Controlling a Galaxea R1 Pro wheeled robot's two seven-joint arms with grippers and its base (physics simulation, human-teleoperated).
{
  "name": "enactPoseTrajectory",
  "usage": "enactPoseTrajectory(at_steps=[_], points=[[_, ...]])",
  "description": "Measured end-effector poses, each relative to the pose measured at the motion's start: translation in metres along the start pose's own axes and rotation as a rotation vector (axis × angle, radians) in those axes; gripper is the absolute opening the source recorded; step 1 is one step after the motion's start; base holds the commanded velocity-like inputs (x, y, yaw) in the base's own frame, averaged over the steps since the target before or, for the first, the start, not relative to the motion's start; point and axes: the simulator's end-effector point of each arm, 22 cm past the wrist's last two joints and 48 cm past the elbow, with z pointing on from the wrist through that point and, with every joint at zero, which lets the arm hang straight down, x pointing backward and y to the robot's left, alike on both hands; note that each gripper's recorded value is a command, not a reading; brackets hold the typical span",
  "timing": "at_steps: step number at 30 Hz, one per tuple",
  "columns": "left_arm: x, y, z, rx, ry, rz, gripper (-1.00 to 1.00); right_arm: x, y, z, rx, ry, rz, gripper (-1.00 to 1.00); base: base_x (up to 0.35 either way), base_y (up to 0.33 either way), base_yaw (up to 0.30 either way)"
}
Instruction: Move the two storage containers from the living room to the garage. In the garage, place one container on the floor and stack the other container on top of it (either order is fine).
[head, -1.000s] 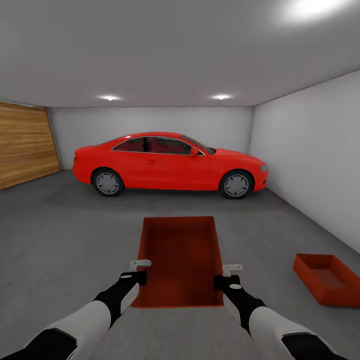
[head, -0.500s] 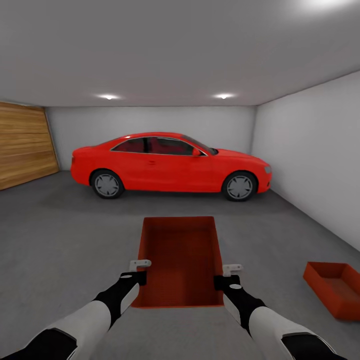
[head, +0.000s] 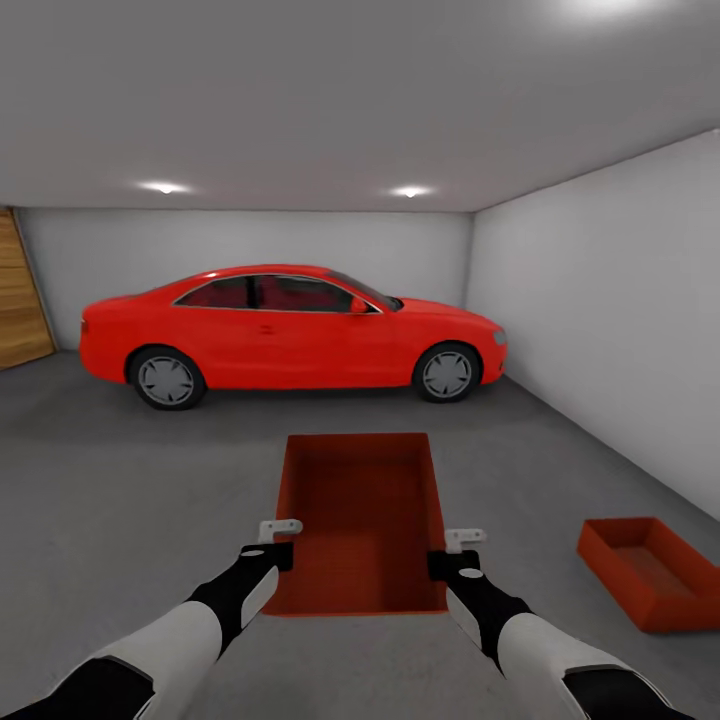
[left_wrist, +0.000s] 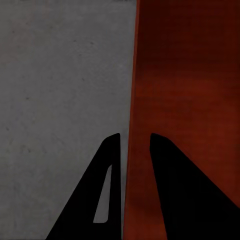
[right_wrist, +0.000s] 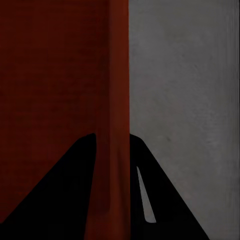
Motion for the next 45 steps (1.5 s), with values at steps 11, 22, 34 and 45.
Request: enactPoseTrajectory(at_steps=[11, 22, 34, 45], points=[[0.0006, 0.0001, 0.0001, 0.0, 0.0, -0.002, -1.0, 0.0, 0.0, 0.0, 0.0, 0.0, -0.001, -1.0, 0.322, 0.0, -0.287], [0.001, 0.0, 0.0002, 0.0, 0.0, -0.004, -1.0, -0.0001, -0.0001, 0.0, 0.0, 0.0, -0.002, -1.0, 0.322, 0.0, -0.287], [0.0015, 0.0001, 0.0003, 0.001, 0.001, -0.004, -1.0, 0.0004, 0.0001, -0.0001, 0.001, 0.001, -0.002, -1.0, 0.322, 0.0, -0.287], [0.0012, 0.0004, 0.0003, 0.001, 0.001, -0.003, -1.0, 0.0004, 0.0003, -0.0001, 0.001, 0.001, -0.002, -1.0, 0.322, 0.0, -0.287]])
